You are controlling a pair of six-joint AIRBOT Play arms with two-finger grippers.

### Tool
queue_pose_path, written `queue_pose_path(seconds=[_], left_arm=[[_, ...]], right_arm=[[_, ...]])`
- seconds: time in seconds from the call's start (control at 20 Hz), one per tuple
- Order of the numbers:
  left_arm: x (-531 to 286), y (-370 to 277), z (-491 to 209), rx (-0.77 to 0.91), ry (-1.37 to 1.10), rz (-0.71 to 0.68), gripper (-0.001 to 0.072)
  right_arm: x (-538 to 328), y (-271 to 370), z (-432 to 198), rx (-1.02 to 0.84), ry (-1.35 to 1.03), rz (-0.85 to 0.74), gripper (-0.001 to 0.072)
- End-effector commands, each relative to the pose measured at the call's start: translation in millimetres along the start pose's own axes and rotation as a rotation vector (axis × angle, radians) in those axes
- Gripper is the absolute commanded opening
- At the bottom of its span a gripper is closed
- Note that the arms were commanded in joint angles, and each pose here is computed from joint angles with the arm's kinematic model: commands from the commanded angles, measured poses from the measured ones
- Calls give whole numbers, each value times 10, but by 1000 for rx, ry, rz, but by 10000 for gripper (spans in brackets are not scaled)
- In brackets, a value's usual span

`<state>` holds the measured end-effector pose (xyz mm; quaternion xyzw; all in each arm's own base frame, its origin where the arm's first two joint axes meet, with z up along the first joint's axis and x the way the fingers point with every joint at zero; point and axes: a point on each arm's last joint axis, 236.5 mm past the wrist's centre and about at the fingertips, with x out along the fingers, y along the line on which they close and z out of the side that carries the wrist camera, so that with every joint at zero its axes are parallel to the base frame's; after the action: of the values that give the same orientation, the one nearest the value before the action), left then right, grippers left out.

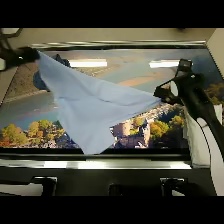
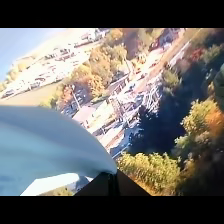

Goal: Fold the shirts.

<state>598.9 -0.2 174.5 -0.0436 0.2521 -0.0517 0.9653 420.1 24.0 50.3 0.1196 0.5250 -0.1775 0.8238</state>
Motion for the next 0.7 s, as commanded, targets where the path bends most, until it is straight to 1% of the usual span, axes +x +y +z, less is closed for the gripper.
queue_pose_path(seconds=[0.0, 0.05, 0.15, 0.2, 0.3, 0.35, 0.4, 0.45, 0.5, 0.55, 0.65], left_arm=[[620, -603, -879, -10, 219, -98, 44], [655, -781, -1063, 8, 275, -126, 156], [568, -1005, -1344, 55, 389, -160, 524], [468, -971, -1431, 90, 447, -148, 593], [133, -693, -1686, 143, 635, -94, 593], [-96, -486, -1882, 124, 762, -70, 592], [-273, -274, -2034, 39, 859, -36, 592], [-451, -78, -2177, -81, 945, -7, 592], [-616, 2, -2311, -196, 1019, -25, 589], [-784, -23, -2459, -308, 1083, -87, 583], [-1028, -147, -2820, -456, 1150, -165, 580]], right_arm=[[672, 20, -237, 92, 220, 105, 46], [714, 45, -272, 50, 236, 119, 46], [735, 43, -286, -47, 236, 128, 47], [729, 36, -288, -95, 234, 131, 47], [703, -55, -391, -204, 275, 111, 47], [692, -130, -443, -250, 300, 88, 47], [675, -189, -496, -290, 325, 73, 47], [658, -218, -545, -322, 348, 70, 47], [644, -237, -582, -341, 366, 68, 47], [634, -248, -608, -343, 378, 65, 47], [628, -231, -624, -341, 383, 72, 47]])
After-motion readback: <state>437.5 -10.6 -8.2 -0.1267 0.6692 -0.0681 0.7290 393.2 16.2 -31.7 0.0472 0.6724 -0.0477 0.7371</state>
